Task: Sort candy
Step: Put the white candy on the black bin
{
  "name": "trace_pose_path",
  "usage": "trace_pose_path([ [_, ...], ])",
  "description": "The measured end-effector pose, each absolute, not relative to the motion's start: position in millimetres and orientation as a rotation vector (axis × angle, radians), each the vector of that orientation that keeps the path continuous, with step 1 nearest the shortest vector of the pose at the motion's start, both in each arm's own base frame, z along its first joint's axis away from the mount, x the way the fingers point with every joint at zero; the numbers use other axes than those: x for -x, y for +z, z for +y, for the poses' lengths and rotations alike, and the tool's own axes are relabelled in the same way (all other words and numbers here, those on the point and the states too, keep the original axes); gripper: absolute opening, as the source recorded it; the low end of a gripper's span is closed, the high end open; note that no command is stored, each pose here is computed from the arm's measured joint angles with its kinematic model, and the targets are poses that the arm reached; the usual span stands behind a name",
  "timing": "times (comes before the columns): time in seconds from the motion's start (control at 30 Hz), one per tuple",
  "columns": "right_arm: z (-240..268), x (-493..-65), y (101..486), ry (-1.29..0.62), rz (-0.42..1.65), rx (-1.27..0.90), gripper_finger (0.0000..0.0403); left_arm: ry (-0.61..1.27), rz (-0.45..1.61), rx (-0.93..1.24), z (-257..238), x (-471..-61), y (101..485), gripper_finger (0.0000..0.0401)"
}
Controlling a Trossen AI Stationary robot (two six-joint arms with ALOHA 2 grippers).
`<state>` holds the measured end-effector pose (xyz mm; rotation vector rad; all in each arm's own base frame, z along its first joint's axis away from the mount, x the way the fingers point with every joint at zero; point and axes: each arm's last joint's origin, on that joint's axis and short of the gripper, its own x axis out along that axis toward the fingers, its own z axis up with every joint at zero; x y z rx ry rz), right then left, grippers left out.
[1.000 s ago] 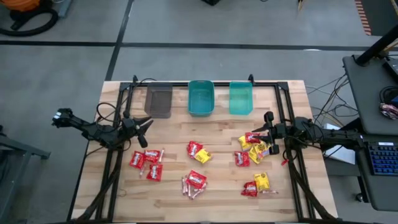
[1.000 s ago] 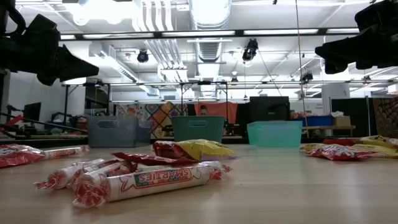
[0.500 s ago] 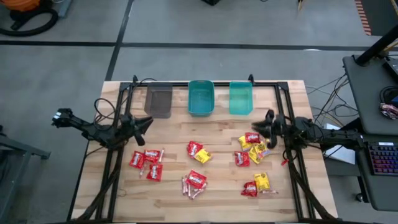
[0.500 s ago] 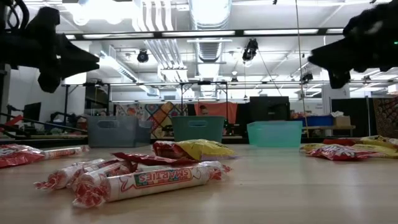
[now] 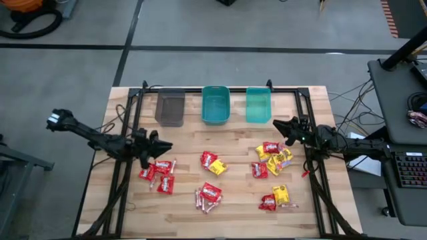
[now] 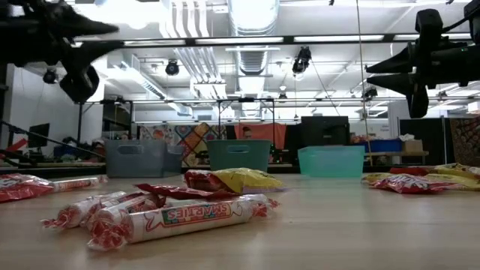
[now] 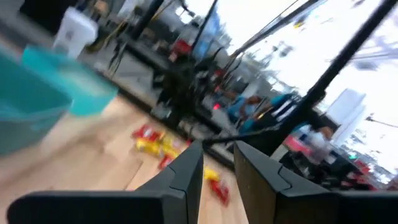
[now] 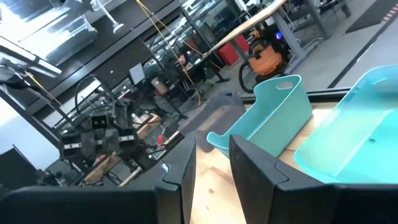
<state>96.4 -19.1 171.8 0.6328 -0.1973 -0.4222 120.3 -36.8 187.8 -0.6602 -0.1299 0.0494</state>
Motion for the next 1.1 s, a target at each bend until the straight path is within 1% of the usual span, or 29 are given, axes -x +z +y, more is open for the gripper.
trace_pose_path([
  [0.13, -19, -96, 172, -0.424, -0.197, -0.633, 0.0088, 0.073, -0.034, 0.726, -42, -133, 187, 0.0076],
  [0.23, -19, -96, 172, -0.423, -0.198, -0.633, 0.0083, 0.103, 0.102, 0.764, -46, -141, 183, 0.0076],
  [0.33, -19, -96, 172, -0.423, -0.198, -0.632, 0.0079, 0.204, 0.28, 0.808, -50, -148, 177, 0.0076],
  [0.43, -19, -96, 172, -0.423, -0.198, -0.633, 0.0078, 0.329, 0.468, 0.792, -53, -153, 172, 0.0076],
  [0.6, -19, -96, 172, -0.424, -0.198, -0.633, 0.0083, 0.446, 0.713, 0.755, -60, -164, 175, 0.0076],
  [0.77, -19, -96, 172, -0.417, -0.209, -0.688, 0.0094, 0.536, 0.899, 0.734, -67, -177, 180, 0.0076],
  [0.87, -19, -96, 172, -0.416, -0.211, -0.694, 0.0104, 0.551, 0.996, 0.725, -73, -186, 184, 0.0077],
  [1.0, -19, -96, 172, -0.414, -0.217, -0.726, 0.0117, 0.589, 1.142, 0.636, -81, -190, 188, 0.0093],
  [1.1, -19, -96, 172, -0.41, -0.218, -0.741, 0.0124, 0.605, 1.215, 0.585, -87, -192, 192, 0.0118],
])
